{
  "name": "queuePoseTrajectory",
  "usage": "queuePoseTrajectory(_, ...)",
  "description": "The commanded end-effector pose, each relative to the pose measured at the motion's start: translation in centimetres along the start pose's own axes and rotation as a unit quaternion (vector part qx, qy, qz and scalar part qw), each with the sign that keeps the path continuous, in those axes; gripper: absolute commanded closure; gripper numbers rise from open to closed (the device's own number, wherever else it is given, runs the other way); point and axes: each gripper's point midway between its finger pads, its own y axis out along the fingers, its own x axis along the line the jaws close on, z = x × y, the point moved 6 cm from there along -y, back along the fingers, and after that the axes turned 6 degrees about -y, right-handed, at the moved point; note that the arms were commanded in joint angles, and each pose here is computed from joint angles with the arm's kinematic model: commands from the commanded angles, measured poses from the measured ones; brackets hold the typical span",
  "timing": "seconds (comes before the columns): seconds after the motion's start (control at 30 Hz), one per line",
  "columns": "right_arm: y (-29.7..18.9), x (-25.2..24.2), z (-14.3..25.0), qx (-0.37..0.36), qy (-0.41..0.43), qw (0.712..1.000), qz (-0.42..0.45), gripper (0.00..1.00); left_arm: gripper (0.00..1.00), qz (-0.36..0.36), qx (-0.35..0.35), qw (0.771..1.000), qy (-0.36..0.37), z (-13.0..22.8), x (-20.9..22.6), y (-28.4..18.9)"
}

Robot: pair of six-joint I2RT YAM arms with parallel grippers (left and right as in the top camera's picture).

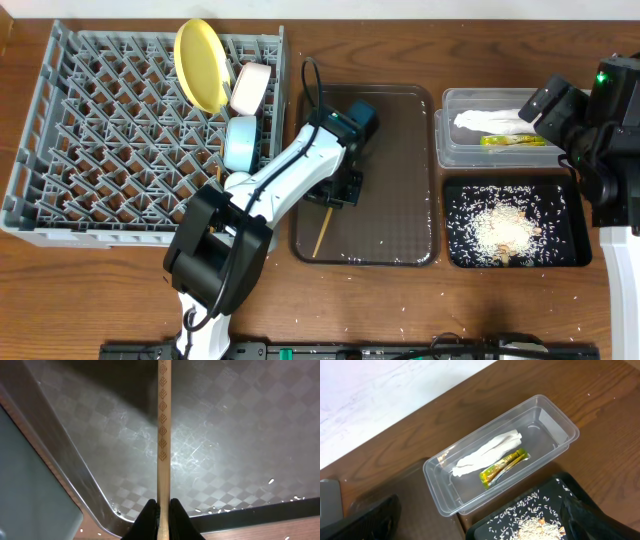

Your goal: Sort waste into correct bins and load items into the dishwasher

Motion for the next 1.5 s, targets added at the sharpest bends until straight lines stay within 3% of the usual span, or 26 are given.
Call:
queuePoseTrajectory(0.0,0.1,-0.1,0.0,0.000,0.006,1.000,0.004,0.01,0.92,-0.002,0.012,1.000,0.011,0.3,-0.3,0.6)
queuePoseTrajectory(1.03,0.1,-0.1,0.0,0.000,0.006,1.000,0.004,0.01,0.92,0.011,0.093,0.996,0.008,3.1,0.0,1.6)
queuePoseTrajectory(1.47,0.1,-0.1,0.0,0.001,0.006,1.000,0.004,0.01,0.92,0.018,0.095,0.995,0.015,3.4,-0.5,1.7)
